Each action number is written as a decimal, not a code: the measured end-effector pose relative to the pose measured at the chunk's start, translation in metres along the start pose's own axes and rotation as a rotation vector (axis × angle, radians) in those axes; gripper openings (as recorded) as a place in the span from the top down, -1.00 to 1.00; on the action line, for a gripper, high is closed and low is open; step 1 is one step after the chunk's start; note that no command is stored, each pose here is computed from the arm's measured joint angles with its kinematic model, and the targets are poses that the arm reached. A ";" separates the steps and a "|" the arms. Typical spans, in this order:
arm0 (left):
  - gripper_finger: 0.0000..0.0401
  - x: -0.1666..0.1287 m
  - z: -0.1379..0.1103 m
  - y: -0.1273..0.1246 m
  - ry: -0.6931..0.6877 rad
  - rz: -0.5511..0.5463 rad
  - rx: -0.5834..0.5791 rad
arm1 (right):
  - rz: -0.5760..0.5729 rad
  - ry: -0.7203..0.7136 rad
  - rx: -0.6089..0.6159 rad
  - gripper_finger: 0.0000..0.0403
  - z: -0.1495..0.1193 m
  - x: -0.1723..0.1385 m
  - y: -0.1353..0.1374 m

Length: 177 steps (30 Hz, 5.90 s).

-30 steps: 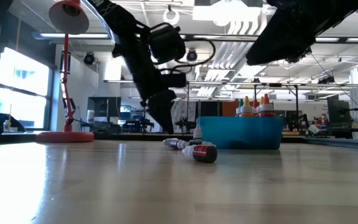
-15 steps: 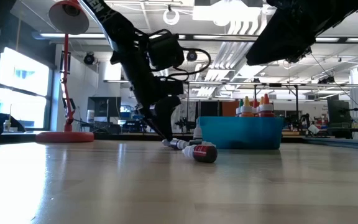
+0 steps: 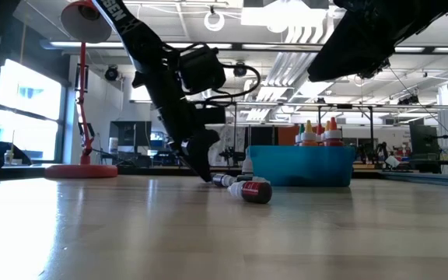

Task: Pick & Place food coloring
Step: Put the top small white food coloring bottle into the blue bin, then put the small red food coloring bottle into the blue bin, then put the bottom small red food coloring bottle into the blue bin

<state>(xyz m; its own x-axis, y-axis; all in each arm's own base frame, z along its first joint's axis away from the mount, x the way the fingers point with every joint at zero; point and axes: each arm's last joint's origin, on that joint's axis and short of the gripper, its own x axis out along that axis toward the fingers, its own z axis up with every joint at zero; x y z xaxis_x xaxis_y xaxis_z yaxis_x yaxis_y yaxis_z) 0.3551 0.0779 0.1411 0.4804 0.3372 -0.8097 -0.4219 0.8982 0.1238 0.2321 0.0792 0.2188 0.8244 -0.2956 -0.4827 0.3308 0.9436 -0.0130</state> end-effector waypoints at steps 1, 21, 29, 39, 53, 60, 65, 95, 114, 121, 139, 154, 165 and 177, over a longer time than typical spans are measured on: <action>0.64 0.000 0.000 0.000 0.000 -0.004 0.009 | 0.000 0.000 0.000 0.31 0.000 0.000 0.000; 0.96 -0.022 0.017 0.000 -0.088 -0.003 -0.014 | 0.004 -0.002 0.003 0.31 0.000 0.000 0.000; 0.96 -0.073 0.060 -0.018 -0.289 -0.021 0.090 | 0.017 -0.005 0.000 0.31 0.001 0.000 0.001; 0.84 -0.047 0.078 -0.031 -0.321 -0.120 0.173 | 0.023 -0.011 0.009 0.31 0.002 0.000 0.001; 0.15 -0.049 0.083 -0.031 -0.330 0.038 0.218 | 0.088 0.014 0.013 0.31 0.001 0.000 0.003; 0.13 -0.144 0.094 -0.035 -0.125 0.106 0.310 | 0.092 -0.002 -0.022 0.31 0.003 0.000 0.004; 0.13 -0.226 0.085 -0.029 -0.059 0.152 0.300 | 0.096 -0.002 -0.048 0.31 0.000 0.007 0.008; 0.13 -0.156 -0.071 -0.074 -0.064 0.172 0.173 | 0.053 0.524 0.086 0.31 0.026 0.132 0.123; 0.13 -0.156 -0.073 -0.074 -0.032 0.139 0.179 | -0.045 0.664 0.025 0.31 -0.002 0.173 0.115; 0.13 -0.156 -0.073 -0.074 -0.032 0.138 0.179 | 0.111 0.657 -0.067 0.31 0.041 0.134 0.107; 0.13 -0.156 -0.073 -0.075 -0.029 0.131 0.178 | 0.183 0.754 -0.394 0.31 0.013 0.128 0.121; 0.13 -0.156 -0.073 -0.075 -0.025 0.131 0.181 | 0.280 0.900 -0.291 0.31 0.000 0.143 0.097; 0.13 -0.156 -0.073 -0.075 -0.026 0.130 0.196 | 0.256 0.872 -0.281 0.31 -0.011 0.147 0.090; 0.13 -0.156 -0.073 -0.075 -0.028 0.130 0.195 | 0.261 0.825 -0.296 0.31 -0.002 0.146 0.089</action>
<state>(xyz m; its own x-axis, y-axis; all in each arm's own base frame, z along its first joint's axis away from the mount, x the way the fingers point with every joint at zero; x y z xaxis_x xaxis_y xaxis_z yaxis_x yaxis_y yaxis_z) 0.2562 -0.0623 0.2161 0.4538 0.4584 -0.7642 -0.3260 0.8835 0.3364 0.3812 0.1203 0.1450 0.2292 0.0251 -0.9731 -0.0451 0.9989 0.0151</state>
